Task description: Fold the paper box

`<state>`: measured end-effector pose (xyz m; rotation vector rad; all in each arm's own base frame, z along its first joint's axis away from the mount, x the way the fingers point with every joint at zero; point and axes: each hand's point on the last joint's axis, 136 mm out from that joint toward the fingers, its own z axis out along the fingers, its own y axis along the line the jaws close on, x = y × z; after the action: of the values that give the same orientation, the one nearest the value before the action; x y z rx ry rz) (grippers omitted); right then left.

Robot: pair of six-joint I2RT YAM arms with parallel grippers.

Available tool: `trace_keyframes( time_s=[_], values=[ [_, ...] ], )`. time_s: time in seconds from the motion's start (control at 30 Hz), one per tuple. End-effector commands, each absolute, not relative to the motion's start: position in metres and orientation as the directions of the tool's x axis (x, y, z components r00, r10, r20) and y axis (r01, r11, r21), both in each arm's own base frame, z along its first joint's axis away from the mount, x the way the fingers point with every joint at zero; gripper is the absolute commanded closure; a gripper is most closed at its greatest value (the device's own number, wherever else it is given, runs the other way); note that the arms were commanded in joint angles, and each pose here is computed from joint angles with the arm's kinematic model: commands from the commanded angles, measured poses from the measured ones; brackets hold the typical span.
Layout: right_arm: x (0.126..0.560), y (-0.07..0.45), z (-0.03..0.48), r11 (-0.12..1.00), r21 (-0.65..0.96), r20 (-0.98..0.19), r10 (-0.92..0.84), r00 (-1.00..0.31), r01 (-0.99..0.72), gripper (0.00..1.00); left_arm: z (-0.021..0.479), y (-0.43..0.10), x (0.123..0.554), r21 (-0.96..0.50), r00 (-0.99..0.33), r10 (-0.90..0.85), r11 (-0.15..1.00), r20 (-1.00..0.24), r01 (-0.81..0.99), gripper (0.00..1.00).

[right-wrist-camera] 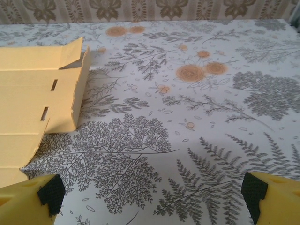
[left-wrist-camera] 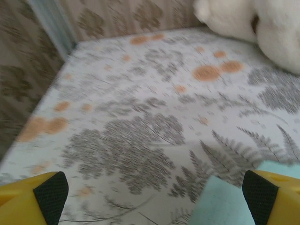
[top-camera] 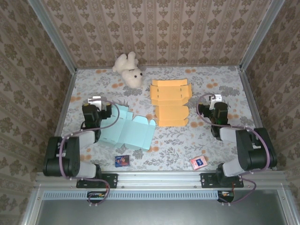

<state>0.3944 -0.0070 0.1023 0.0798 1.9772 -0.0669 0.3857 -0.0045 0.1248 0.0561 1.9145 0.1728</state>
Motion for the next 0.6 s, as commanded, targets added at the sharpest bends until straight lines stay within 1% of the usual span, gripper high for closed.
trace_keyframes(
  time_s=[0.0,0.07,0.13,0.23,0.33,0.43,0.57],
  values=[
    [0.392,-0.02,0.134,0.975,-0.033,-0.917,0.057,-0.396,0.218,0.0,0.167,0.026,0.375,0.082,-0.286,-0.003,0.955,-0.958,-0.285,0.0],
    [0.391,-0.017,0.145,0.967,-0.042,-0.911,0.066,-0.407,0.251,0.0,0.177,0.032,0.368,-0.044,-0.266,-0.141,0.94,-0.954,-0.339,0.0],
    [0.39,-0.012,0.157,0.963,0.014,-0.905,0.126,-0.405,0.269,0.0,0.184,0.032,0.366,-0.103,-0.271,-0.207,0.93,-0.94,-0.354,0.0],
    [0.386,0.0,0.171,0.969,0.059,-0.901,0.156,-0.405,0.241,0.0,0.186,0.029,0.366,-0.129,-0.276,-0.23,0.931,-0.933,-0.341,0.0],
    [0.384,0.013,0.18,0.97,0.112,-0.887,0.195,-0.419,0.215,0.0,0.185,0.021,0.368,-0.19,-0.295,-0.28,0.935,-0.913,-0.3,0.0],
    [0.389,0.052,0.19,0.987,0.117,-0.865,0.156,-0.477,0.112,0.0,0.188,0.003,0.373,-0.254,-0.344,-0.33,0.935,-0.879,-0.248,0.0],
    [0.402,0.107,0.188,0.998,0.063,-0.837,0.06,-0.544,0.013,0.0,0.177,-0.016,0.369,-0.327,-0.432,-0.423,0.903,-0.797,-0.28,0.0]
  ],
)
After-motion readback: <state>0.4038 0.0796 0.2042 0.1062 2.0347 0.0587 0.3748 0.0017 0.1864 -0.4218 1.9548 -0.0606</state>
